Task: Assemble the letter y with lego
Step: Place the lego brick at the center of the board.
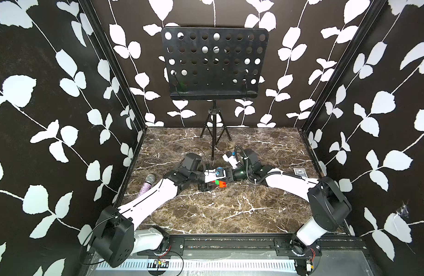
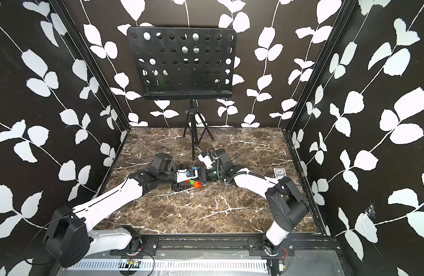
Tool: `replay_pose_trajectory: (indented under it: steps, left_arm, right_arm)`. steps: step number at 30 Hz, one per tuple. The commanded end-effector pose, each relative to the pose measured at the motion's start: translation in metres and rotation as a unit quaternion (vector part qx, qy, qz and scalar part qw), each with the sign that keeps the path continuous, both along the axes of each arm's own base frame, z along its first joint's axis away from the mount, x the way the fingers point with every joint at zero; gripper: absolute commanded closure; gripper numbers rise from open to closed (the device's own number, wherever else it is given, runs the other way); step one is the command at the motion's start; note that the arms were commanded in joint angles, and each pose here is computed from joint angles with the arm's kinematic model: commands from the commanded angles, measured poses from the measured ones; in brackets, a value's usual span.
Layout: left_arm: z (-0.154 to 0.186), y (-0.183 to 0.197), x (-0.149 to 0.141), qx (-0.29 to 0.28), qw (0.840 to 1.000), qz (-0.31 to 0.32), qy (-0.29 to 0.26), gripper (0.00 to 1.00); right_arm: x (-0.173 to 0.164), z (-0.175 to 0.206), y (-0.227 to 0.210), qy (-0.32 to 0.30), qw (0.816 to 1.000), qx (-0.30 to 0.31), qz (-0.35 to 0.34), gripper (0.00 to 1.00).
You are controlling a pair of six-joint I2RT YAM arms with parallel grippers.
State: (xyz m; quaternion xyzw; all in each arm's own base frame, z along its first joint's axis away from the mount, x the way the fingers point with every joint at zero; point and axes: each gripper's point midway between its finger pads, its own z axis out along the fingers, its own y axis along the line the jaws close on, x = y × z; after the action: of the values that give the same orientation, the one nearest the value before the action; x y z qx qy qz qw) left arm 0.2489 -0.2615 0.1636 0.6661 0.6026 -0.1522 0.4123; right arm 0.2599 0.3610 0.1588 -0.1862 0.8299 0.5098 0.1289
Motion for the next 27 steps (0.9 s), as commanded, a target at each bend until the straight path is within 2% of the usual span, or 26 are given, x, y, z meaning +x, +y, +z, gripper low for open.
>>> replay_pose_trajectory:
  steps: [1,8,12,17,24,27]
  left_arm:
    - [0.0018,-0.0024,-0.0019,-0.003,1.000,-0.011,-0.009,0.29]
    - [-0.0006,-0.0009,-0.0002,0.001,1.000,-0.010,-0.018,0.34]
    - [-0.0041,0.0005,0.0001,0.007,1.000,-0.009,-0.020,0.28]
    - [-0.0064,0.0025,0.0001,0.013,1.000,-0.009,-0.026,0.28]
    - [-0.0032,0.0010,0.0021,0.006,1.000,-0.006,-0.030,0.37]
    - [-0.0024,0.0005,0.0021,0.003,1.000,-0.003,-0.026,0.38]
  right_arm:
    - [-0.0024,0.0235,0.0063,-0.028,0.999,0.034,0.012,0.79]
    - [-0.0045,0.0231,0.0071,-0.025,0.999,0.036,0.016,0.79]
    - [-0.0049,0.0242,0.0078,-0.026,0.999,0.038,0.017,0.79]
    - [-0.0051,0.0246,0.0078,-0.025,0.999,0.038,0.017,0.79]
    - [-0.0053,0.0238,0.0076,-0.023,0.999,0.037,0.017,0.78]
    - [-0.0046,0.0221,0.0068,-0.024,0.999,0.033,0.014,0.71]
